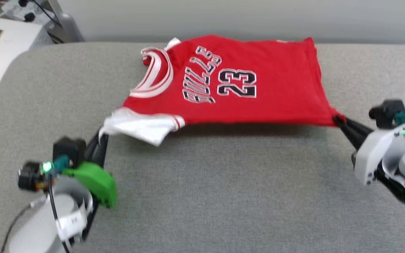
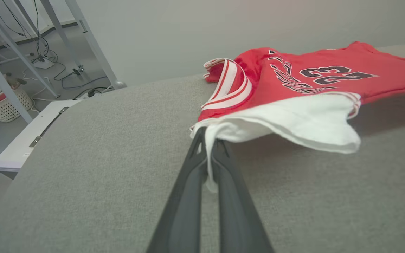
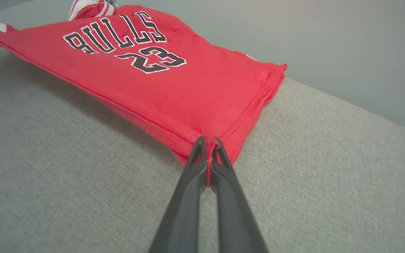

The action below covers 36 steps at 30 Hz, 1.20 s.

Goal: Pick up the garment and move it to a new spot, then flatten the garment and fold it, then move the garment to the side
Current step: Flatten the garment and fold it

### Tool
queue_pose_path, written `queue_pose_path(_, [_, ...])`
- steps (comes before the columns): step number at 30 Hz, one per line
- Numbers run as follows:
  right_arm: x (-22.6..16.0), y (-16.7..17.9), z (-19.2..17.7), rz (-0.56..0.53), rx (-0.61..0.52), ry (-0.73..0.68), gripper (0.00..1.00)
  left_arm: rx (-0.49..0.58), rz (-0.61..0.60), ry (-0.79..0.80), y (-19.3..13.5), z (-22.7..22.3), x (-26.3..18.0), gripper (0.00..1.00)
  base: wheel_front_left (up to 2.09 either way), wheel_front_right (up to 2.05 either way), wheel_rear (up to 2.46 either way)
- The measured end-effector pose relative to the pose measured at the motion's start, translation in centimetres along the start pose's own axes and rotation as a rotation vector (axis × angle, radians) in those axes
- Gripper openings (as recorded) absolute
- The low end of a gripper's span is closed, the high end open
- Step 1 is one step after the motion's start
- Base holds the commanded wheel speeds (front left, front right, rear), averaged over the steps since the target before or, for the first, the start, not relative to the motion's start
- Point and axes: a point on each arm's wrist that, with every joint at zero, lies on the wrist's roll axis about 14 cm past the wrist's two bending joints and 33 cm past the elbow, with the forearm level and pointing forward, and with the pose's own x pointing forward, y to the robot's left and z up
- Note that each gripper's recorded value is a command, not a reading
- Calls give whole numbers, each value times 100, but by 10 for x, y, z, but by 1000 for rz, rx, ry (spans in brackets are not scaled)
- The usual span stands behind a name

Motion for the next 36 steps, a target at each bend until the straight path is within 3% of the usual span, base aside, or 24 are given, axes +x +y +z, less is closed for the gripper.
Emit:
queue_pose_path(5, [-45, 19, -40, 15, 55, 63, 0, -97, 3, 106, -28, -34, -65, 0, 0, 0, 0])
queue_pose_path(22, [-141, 48, -121, -22, 221, 211, 0, -295, -30, 390, -91, -107, -176, 0, 0, 0, 0])
queue_pose_path(30, [-155, 54, -135, -45, 282, 252, 0, -295, -33, 425, -93, -116, -182, 0, 0, 0, 0])
queue_pose_path(36, [-140, 48, -111, -56, 288, 190, 0, -192, -69, 305, -76, -82, -143, 0, 0, 0, 0])
